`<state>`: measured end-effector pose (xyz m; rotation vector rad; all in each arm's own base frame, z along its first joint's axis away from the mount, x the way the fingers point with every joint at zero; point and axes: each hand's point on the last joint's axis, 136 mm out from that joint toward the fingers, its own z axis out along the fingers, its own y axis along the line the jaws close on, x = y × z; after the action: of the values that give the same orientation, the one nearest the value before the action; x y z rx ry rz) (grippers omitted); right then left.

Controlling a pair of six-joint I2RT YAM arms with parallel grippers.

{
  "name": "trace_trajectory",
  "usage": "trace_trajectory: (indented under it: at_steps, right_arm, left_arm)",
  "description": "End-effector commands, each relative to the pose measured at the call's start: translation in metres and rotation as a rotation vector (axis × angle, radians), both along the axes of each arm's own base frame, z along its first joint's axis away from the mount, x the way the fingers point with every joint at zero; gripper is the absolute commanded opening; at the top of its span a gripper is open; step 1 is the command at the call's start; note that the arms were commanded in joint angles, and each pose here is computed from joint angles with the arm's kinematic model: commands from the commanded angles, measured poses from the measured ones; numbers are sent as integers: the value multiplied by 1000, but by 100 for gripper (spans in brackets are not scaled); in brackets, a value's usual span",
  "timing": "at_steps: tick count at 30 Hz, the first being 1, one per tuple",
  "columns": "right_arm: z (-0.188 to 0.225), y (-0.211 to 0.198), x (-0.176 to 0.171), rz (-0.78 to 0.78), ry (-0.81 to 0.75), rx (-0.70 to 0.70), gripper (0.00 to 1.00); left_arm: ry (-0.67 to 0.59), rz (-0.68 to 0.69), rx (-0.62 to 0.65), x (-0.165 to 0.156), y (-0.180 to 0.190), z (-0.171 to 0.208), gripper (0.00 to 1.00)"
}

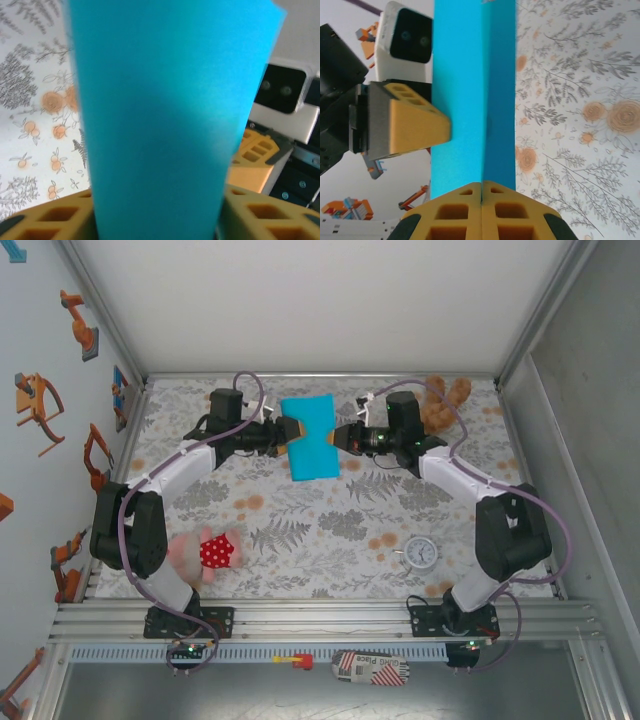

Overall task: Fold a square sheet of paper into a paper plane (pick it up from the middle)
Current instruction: First fold in half a square sheet of paper at the center of the table.

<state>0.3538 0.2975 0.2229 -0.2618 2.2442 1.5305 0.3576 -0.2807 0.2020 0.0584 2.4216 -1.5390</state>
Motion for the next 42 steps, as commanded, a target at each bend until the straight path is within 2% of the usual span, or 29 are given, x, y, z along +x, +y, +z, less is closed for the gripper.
trace_trajectory:
  at_steps: [1, 4, 11, 17, 20, 21, 29, 36, 42]
  right_arm:
    - [17, -14, 4, -59, -33, -45, 0]
    - [11, -32, 4, -113, 1, -108, 0]
    - [11, -53, -5, -147, 40, -272, 0]
    - [9, -31, -4, -130, 67, -315, 0]
    - [-11, -8, -1, -106, 110, -322, 0]
    - [-20, -1, -1, -96, 129, -327, 0]
    - [-76, 48, 10, -54, 236, -274, 0]
    - [-99, 63, 16, -54, 288, -238, 0]
    - [-126, 61, -1, -65, 356, -258, 0]
  left_arm:
    - [19, 50, 98, -2, 17, -22, 69]
    - [-27, 108, 203, -5, 37, -25, 79]
    - [-85, 298, 349, -1, 86, -29, 90]
    - [-89, 347, 331, -1, 91, -34, 96]
    - [-64, 360, 319, -1, 90, -43, 99]
    - [-55, 364, 317, -2, 91, -47, 96]
    - [38, 400, 347, -5, 96, -82, 96]
    - [123, 389, 359, -10, 94, -107, 98]
    - [161, 333, 368, -21, 83, -121, 98]
